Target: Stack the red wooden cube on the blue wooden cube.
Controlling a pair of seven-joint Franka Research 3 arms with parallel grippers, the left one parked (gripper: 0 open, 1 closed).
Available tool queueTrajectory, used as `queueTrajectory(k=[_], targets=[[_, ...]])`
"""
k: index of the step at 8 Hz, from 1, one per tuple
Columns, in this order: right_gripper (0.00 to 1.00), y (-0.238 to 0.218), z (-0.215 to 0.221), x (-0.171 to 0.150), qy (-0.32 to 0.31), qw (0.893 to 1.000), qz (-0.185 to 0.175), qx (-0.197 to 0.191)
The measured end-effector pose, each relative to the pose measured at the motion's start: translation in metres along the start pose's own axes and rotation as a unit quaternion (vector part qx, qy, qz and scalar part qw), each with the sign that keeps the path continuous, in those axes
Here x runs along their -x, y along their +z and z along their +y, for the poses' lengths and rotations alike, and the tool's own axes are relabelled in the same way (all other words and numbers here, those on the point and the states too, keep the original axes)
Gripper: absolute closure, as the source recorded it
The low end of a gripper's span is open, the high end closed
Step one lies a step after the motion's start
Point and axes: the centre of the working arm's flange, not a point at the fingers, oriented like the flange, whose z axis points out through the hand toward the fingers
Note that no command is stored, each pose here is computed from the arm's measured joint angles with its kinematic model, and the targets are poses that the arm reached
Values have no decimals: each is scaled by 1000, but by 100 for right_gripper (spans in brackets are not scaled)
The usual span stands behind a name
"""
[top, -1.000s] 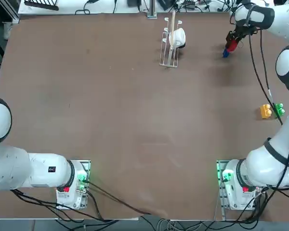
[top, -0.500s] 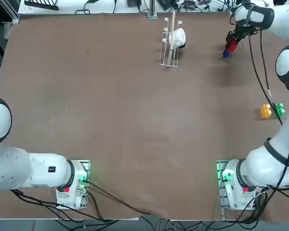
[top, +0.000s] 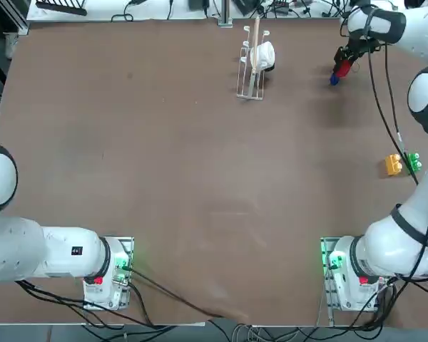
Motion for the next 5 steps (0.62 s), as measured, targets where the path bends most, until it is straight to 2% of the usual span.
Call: queueTrajectory(k=[5], targets=[[28, 0, 0, 0, 0, 1000, 0, -1]])
